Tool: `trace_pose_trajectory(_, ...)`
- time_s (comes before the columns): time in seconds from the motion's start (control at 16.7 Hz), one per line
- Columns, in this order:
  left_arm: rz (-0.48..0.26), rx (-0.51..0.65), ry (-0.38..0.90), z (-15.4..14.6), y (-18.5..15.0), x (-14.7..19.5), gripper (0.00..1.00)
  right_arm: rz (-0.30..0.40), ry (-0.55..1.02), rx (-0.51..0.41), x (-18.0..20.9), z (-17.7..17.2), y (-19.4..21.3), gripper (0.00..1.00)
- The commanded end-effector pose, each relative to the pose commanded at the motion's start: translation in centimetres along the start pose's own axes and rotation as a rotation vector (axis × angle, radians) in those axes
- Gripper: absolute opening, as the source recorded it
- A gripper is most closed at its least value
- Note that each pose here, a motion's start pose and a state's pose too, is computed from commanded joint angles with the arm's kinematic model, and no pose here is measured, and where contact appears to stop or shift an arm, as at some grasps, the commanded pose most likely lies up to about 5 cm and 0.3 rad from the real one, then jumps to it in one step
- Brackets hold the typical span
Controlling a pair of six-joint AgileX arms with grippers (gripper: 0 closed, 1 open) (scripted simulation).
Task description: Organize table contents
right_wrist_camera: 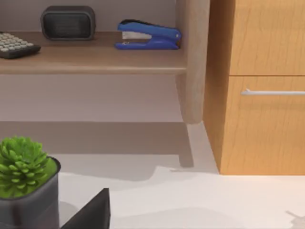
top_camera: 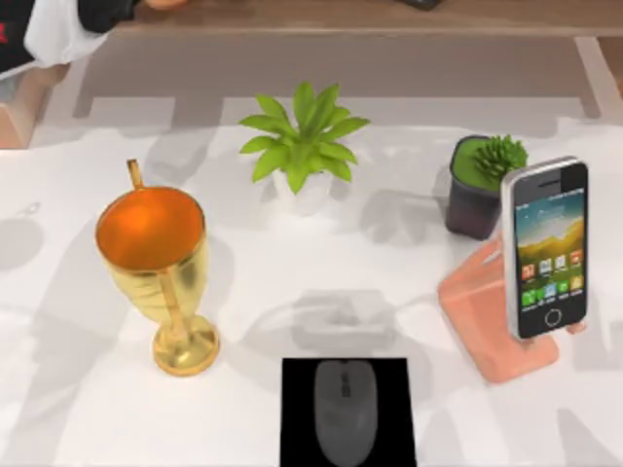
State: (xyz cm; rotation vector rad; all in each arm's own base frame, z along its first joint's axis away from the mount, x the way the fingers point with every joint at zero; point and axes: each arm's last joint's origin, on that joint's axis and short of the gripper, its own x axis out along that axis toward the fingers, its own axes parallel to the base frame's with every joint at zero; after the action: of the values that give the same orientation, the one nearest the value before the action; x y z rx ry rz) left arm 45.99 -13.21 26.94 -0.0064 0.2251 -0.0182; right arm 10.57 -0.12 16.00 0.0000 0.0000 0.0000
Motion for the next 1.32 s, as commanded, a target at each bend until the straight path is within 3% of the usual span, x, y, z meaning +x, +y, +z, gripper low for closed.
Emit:
trace_pose_trajectory(0.42, 0.000, 0.000, 0.000, 0.00, 0.00, 0.00, 0.00, 0.000, 0.000, 0.000, 0.00, 0.00, 0.00, 1.00)
trace_pose_trajectory(1.2, 0.000, 0.000, 0.000, 0.00, 0.00, 0.00, 0.98, 0.000, 0.000, 0.000, 0.00, 0.00, 0.00, 1.00)
trace_pose_trajectory(1.32, 0.000, 0.000, 0.000, 0.00, 0.00, 0.00, 1.00, 0.000, 0.000, 0.000, 0.00, 0.00, 0.00, 1.00)
